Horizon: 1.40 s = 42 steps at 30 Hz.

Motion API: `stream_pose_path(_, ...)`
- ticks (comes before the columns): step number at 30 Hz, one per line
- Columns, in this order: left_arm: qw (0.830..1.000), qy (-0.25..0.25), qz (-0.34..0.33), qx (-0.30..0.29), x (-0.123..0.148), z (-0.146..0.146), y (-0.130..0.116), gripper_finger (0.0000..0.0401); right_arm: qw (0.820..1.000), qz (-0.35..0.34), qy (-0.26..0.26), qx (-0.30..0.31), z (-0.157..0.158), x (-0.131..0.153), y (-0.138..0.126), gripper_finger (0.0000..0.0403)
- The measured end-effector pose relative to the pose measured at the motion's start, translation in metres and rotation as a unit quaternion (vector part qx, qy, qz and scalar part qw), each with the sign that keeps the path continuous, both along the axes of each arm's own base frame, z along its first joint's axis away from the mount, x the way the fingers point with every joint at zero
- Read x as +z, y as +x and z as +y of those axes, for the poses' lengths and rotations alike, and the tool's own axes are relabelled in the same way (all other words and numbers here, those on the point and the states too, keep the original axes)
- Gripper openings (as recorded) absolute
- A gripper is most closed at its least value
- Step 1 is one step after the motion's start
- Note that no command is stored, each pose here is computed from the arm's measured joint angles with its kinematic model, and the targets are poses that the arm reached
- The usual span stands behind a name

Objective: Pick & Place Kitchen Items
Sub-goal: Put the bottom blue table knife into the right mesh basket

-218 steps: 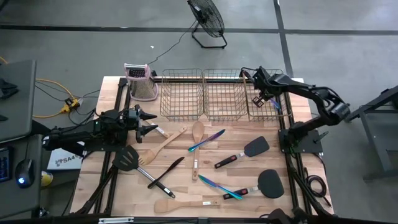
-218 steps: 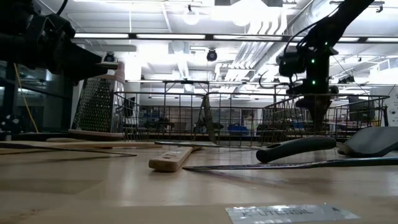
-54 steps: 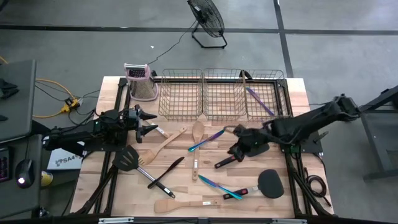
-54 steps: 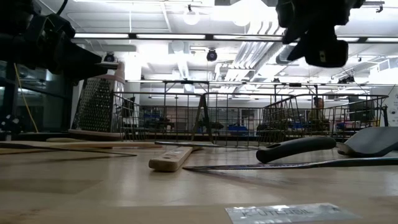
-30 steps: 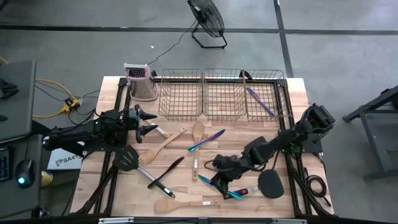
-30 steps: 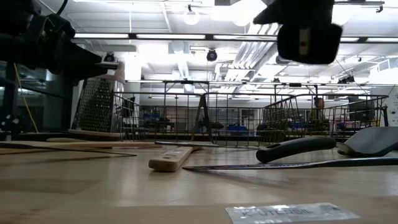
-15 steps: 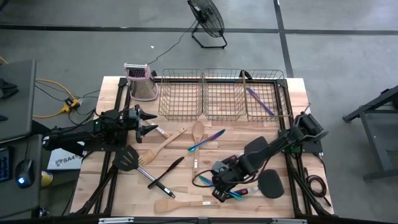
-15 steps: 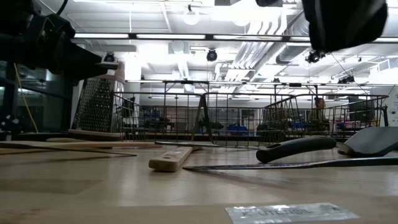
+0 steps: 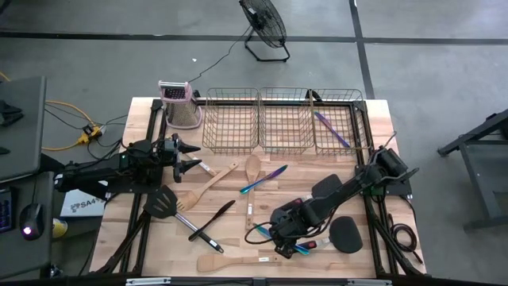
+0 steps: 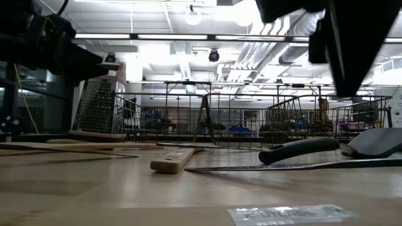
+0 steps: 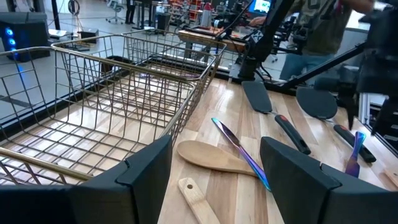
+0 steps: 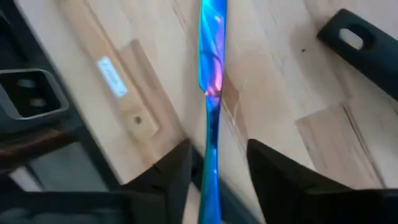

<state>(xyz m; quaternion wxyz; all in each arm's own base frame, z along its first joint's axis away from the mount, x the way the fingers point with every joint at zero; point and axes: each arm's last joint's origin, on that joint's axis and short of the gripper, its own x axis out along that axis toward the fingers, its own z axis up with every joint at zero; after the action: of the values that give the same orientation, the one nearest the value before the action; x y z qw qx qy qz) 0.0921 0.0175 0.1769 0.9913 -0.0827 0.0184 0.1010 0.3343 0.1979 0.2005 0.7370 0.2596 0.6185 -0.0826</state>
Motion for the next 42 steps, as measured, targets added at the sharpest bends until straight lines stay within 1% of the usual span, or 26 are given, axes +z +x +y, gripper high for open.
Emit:
stream_pose_path(2,1.000,0.000,0.000,0.000,0.000,0.000,0.000,0.0241,1.000,0.005,-0.008,0.021,0.004,-0.010,0.001,0.0183)
stream_pose_path(4,1.000,0.000,0.000,0.000,0.000,0.000,0.000,0.0241,0.999,0.004,0.005,0.046,0.009,-0.016,0.004,0.0204)
stream_pose_path(6,1.000,0.000,0.000,0.000,0.000,0.000,0.000,0.0241,0.998,0.008,0.006,0.059,0.012,-0.021,0.003,0.0216)
stream_pose_path(8,1.000,0.000,0.000,0.000,0.000,0.000,0.000,0.0241,0.998,0.009,0.001,0.065,0.014,-0.023,0.002,0.0219)
stream_pose_path(12,1.000,0.000,0.000,0.000,0.000,0.000,0.000,0.0241,0.997,-0.007,-0.015,0.073,0.017,-0.023,0.002,0.0216)
stream_pose_path(17,1.000,0.000,0.000,0.000,0.000,0.000,0.000,0.0241,0.997,0.005,-0.022,0.076,0.017,-0.032,0.003,0.0210)
stream_pose_path(21,1.000,0.000,0.000,0.000,0.000,0.000,0.000,0.0241,0.997,0.006,-0.018,0.077,0.018,-0.036,0.004,0.0207)
stream_pose_path(27,1.000,0.000,0.000,0.000,0.000,0.000,0.000,0.0241,0.998,0.003,-0.029,0.061,0.012,-0.036,0.008,0.0196)
stream_pose_path(33,1.000,0.000,0.000,0.000,0.000,0.000,0.000,0.0241,0.997,0.027,-0.019,0.063,0.011,-0.053,0.013,0.0185)
stream_pose_path(38,1.000,0.000,0.000,0.000,0.000,0.000,0.000,0.0241,0.998,0.022,-0.018,0.059,0.012,-0.057,0.015,0.0181)
stream_pose_path(42,1.000,0.000,0.001,0.000,0.000,0.000,0.000,0.0241,0.998,0.017,-0.031,0.056,0.012,-0.058,0.015,0.0180)
